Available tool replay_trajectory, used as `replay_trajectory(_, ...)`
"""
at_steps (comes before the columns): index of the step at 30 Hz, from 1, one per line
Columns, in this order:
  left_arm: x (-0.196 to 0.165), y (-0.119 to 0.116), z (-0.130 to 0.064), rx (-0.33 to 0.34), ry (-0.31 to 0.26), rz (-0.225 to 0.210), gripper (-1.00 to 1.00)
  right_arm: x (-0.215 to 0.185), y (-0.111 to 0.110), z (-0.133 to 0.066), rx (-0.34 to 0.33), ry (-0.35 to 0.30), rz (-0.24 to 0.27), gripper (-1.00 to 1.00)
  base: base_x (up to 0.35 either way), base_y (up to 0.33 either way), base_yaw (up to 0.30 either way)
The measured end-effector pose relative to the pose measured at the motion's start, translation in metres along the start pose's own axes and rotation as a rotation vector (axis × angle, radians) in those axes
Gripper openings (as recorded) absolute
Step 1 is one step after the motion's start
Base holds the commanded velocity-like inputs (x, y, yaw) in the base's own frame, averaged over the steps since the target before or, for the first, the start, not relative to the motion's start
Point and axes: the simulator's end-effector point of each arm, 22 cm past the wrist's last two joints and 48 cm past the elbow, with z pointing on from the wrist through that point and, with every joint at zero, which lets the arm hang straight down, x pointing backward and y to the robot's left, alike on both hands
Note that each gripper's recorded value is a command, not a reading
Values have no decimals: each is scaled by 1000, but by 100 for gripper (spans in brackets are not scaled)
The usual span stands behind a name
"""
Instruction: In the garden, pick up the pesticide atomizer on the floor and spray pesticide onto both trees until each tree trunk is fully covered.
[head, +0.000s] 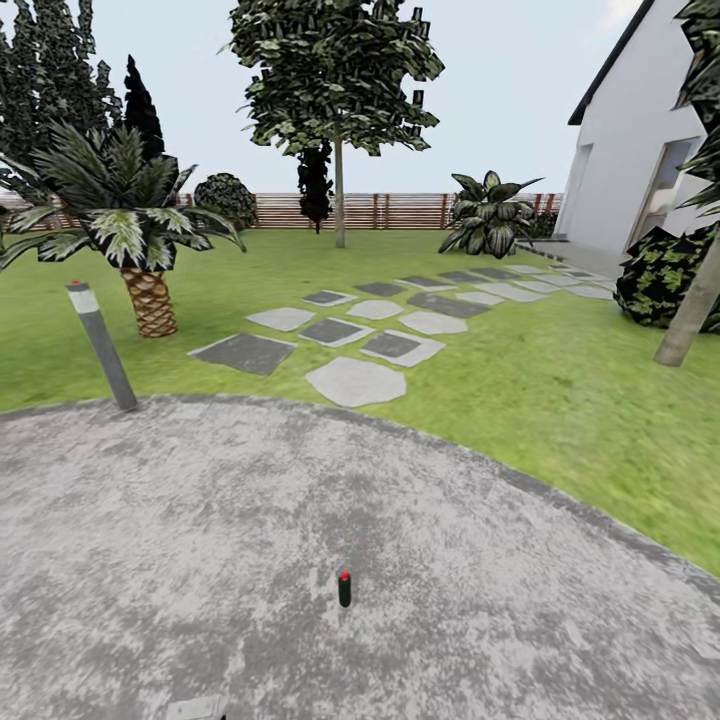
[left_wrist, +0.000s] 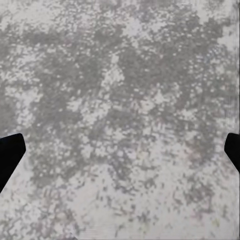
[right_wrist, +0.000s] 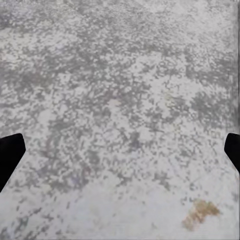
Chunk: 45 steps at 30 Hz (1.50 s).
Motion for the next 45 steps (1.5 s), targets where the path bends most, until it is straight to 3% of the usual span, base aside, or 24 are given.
replay_trajectory(45, 0, 0, 0, 0, 0, 0, 100, 0, 0, 0, 0, 1, 0, 100, 229, -246, 0)
